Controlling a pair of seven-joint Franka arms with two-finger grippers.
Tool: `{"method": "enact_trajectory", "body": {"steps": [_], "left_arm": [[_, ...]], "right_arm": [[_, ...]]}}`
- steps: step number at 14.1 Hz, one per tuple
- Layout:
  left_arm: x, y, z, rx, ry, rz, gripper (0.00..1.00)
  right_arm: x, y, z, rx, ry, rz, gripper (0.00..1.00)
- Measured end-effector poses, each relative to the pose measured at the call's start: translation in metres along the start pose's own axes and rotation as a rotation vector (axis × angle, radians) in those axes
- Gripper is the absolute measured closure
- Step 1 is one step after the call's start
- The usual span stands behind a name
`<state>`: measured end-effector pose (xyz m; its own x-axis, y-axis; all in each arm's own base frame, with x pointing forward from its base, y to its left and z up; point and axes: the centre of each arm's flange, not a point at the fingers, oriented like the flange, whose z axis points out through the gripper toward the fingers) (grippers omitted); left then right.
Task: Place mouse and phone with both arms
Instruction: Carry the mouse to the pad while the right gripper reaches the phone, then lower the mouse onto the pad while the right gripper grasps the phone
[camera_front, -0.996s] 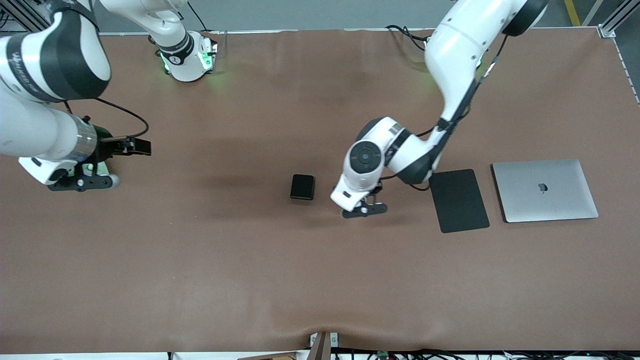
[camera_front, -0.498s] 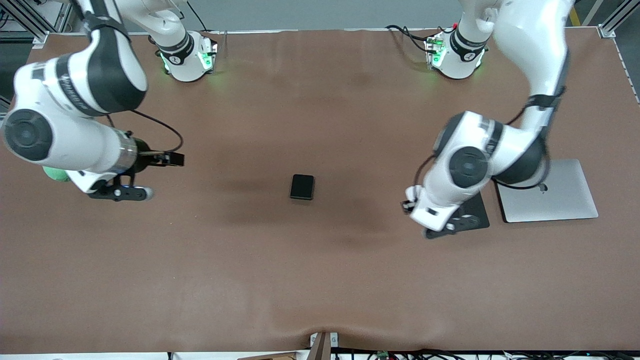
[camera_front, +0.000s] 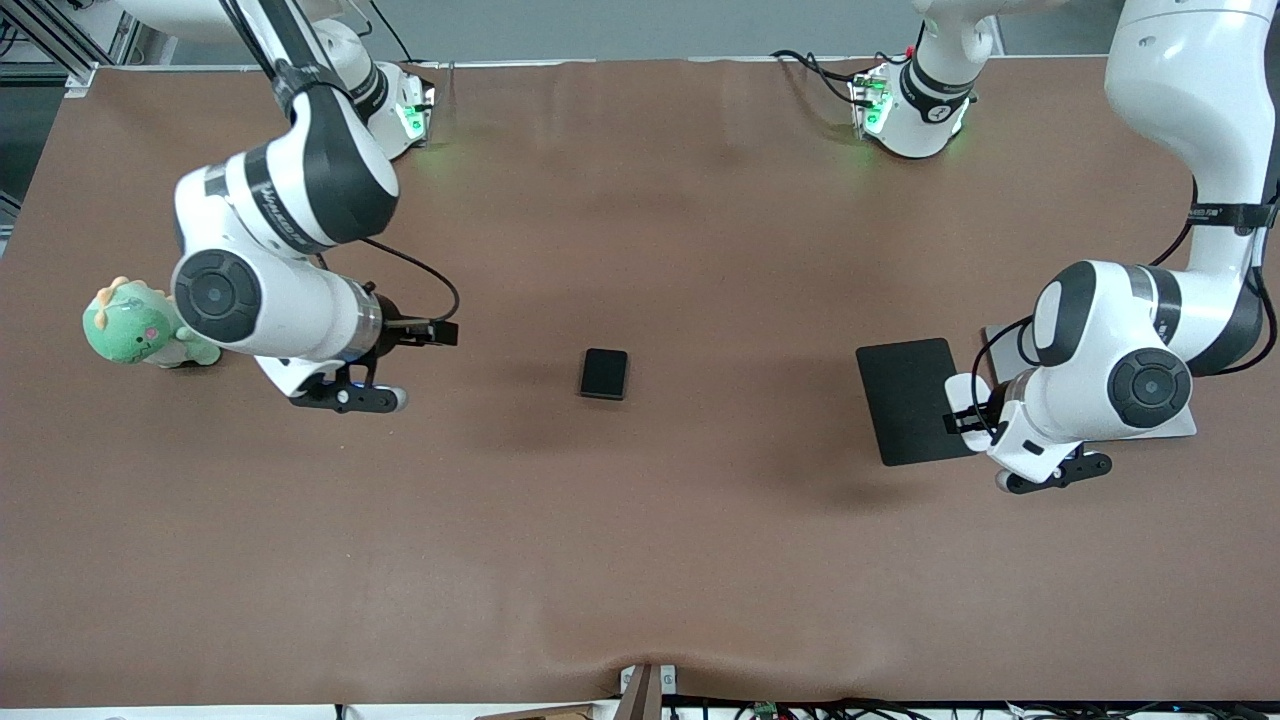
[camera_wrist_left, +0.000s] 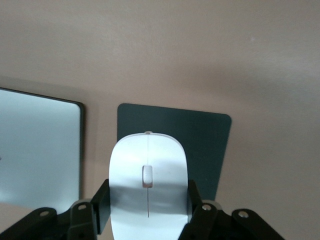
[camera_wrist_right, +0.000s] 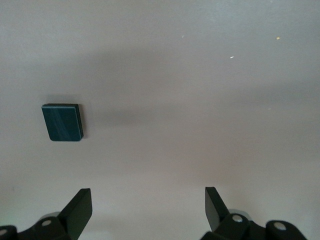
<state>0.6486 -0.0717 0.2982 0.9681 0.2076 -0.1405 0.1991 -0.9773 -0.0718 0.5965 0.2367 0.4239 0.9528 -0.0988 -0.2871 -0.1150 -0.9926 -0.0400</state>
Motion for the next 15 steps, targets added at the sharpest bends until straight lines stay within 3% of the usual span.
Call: {"method": "enact_trajectory", "body": {"steps": [4,15], "left_arm": [[-0.020,0.006,0.056,-0.017,0.006,0.022,0.38],[-0.040,0.014,0.088,-0.033,0.002,0.046,0.38]], "right_arm": [[-0.001,-0.059,0.044,-0.006,0.039,0.033,0.00],[0.008,-0.133,0.153,-0.003,0.102,0.068,0.00]]}}
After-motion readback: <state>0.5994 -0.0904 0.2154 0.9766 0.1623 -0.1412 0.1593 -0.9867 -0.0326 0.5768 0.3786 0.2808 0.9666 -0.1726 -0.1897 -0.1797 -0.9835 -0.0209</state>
